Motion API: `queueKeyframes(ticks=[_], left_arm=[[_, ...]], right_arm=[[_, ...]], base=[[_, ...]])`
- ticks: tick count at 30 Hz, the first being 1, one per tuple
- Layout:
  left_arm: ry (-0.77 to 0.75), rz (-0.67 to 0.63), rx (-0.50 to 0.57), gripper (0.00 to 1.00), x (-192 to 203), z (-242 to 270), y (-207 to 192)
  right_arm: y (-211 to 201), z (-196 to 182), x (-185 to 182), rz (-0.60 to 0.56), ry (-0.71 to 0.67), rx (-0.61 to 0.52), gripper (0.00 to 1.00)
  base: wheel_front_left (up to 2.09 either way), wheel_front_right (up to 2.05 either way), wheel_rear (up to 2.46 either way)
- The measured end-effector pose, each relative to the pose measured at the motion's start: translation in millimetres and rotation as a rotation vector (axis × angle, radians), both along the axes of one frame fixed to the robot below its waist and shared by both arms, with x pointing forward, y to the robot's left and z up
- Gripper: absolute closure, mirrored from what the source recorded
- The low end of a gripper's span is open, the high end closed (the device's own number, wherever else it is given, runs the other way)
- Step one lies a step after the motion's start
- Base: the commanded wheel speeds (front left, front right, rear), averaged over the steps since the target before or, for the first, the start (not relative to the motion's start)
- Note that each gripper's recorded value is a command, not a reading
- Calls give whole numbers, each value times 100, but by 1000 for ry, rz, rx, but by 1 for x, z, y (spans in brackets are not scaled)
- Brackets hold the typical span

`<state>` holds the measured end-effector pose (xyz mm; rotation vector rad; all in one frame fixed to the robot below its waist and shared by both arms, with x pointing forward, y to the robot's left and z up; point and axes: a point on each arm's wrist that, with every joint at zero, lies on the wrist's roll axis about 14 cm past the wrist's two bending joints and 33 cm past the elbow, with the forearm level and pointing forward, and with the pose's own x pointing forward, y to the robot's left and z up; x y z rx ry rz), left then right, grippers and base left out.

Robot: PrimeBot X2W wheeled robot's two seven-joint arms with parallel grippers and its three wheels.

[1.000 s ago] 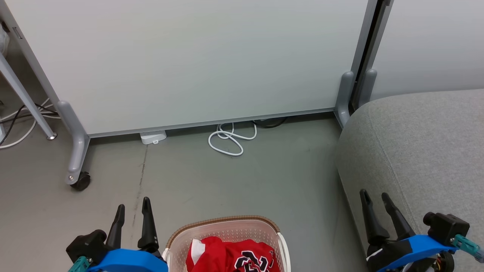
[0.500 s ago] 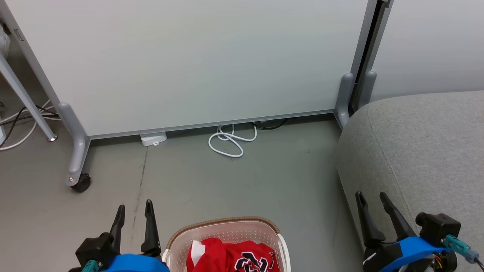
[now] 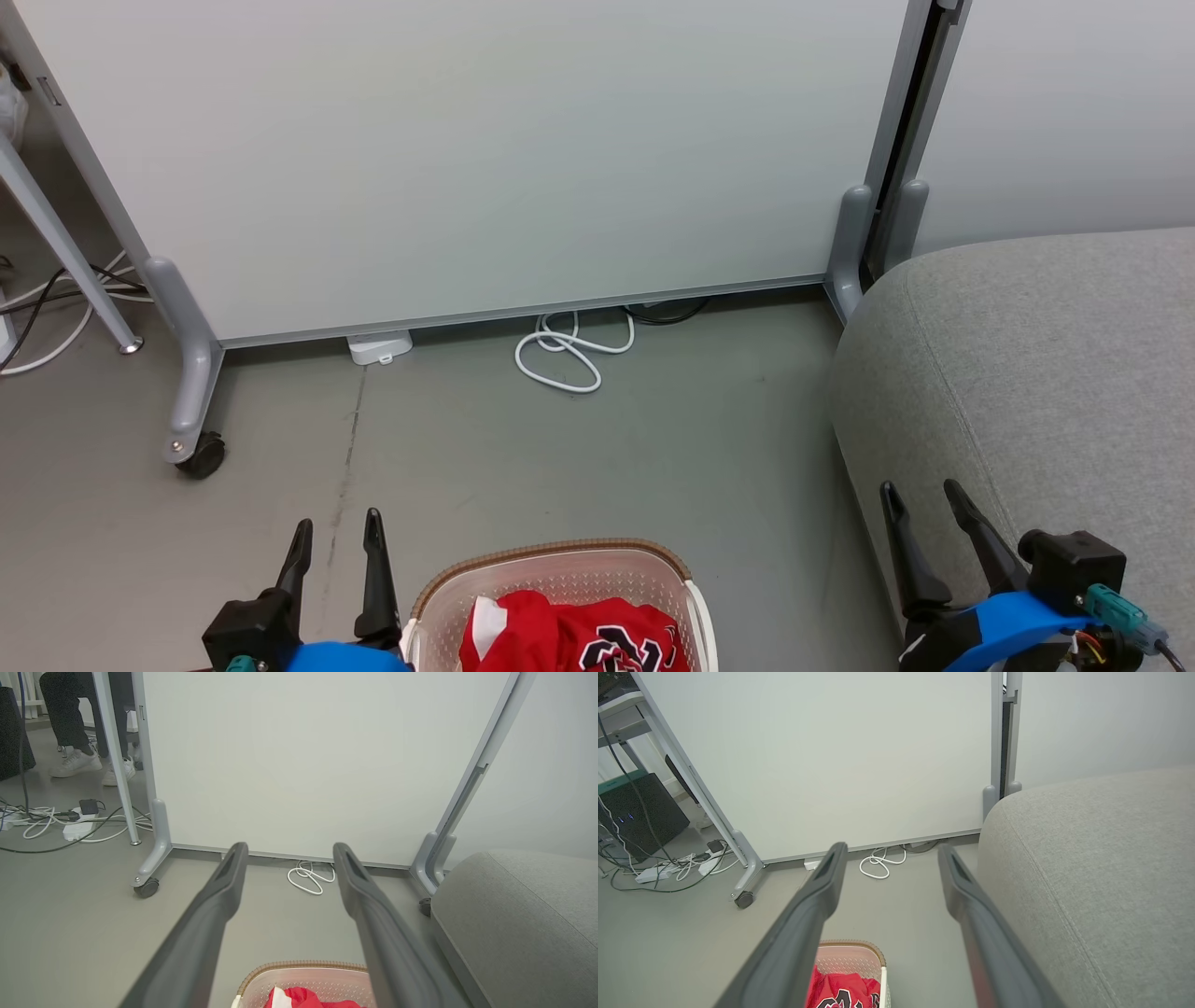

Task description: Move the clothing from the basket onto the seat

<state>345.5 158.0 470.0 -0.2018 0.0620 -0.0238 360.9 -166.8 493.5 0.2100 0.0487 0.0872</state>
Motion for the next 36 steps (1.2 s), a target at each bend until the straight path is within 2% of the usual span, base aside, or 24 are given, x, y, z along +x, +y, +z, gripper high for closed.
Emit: queueKeyframes(ticks=[20,36], left_arm=[[-38,-33,86,0,-2,4,-8],[-11,-37,67,0,-1,-4,-9]], right_arm=[[4,0,-2,25,-17,-123,0],[6,-6,-1,32,-1,-123,0]], base=[[0,0,0],[0,0,0]])
